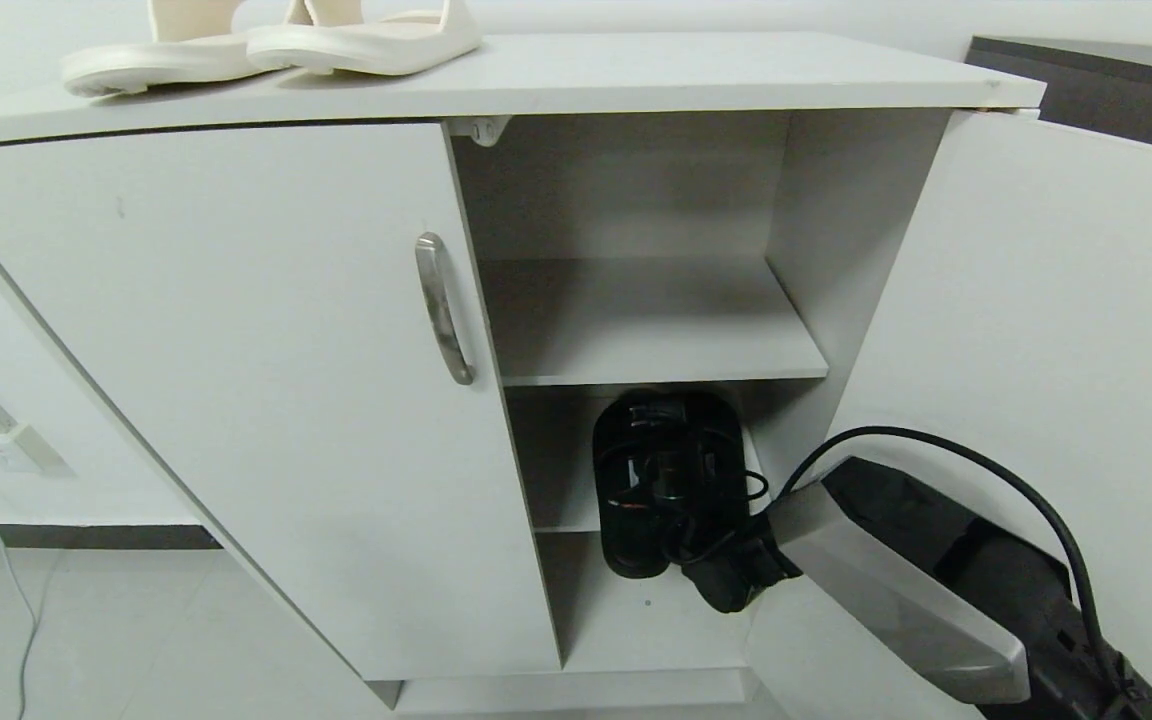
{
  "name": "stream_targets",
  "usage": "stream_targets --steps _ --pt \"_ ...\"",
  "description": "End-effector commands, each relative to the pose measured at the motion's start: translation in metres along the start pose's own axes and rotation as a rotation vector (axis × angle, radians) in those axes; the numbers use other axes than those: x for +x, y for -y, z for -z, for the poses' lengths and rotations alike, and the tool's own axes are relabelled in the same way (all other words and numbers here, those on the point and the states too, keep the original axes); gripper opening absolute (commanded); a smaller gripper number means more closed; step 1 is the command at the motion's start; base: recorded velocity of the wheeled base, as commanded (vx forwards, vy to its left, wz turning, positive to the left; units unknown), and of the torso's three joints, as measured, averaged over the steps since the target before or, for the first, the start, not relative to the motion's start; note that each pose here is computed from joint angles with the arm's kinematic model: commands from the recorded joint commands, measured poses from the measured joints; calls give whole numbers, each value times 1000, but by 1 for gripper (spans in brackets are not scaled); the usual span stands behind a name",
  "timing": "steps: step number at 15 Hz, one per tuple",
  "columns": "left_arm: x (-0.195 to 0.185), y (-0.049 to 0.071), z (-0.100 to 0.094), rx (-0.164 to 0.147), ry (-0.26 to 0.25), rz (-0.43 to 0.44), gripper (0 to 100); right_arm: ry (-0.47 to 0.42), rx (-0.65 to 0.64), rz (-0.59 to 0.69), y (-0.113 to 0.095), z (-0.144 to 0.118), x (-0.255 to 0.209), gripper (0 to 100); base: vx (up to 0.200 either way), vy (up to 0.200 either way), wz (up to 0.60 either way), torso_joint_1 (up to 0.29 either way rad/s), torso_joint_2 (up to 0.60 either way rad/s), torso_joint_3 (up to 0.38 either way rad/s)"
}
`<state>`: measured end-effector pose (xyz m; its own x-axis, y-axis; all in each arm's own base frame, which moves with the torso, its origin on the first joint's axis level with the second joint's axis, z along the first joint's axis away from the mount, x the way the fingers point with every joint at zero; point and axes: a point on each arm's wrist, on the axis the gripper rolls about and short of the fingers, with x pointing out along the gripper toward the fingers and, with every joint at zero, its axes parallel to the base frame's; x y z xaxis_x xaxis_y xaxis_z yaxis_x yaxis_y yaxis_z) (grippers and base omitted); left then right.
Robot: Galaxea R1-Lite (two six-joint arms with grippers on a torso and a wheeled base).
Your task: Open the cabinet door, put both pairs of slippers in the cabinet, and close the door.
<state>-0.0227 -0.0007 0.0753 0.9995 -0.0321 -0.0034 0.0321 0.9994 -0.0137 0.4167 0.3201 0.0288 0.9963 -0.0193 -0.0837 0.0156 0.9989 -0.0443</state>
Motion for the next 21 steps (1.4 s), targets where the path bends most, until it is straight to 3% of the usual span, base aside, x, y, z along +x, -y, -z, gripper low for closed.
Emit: stream_targets --steps 1,5,10,21 --pt "0 0 0 0 -1 0 0 8 14 14 5 -1 18 0 0 0 0 0 0 0" --pt "0 0 0 0 2 0 0 10 32 12 3 -11 36 0 0 0 0 0 0 0" --pt "0 0 0 0 -1 -1 0 -52 0 7 5 2 40 0 0 0 0 0 0 0" --pt "0 0 0 0 -1 -1 0 -19 43 12 9 -11 41 0 0 0 0 0 0 0"
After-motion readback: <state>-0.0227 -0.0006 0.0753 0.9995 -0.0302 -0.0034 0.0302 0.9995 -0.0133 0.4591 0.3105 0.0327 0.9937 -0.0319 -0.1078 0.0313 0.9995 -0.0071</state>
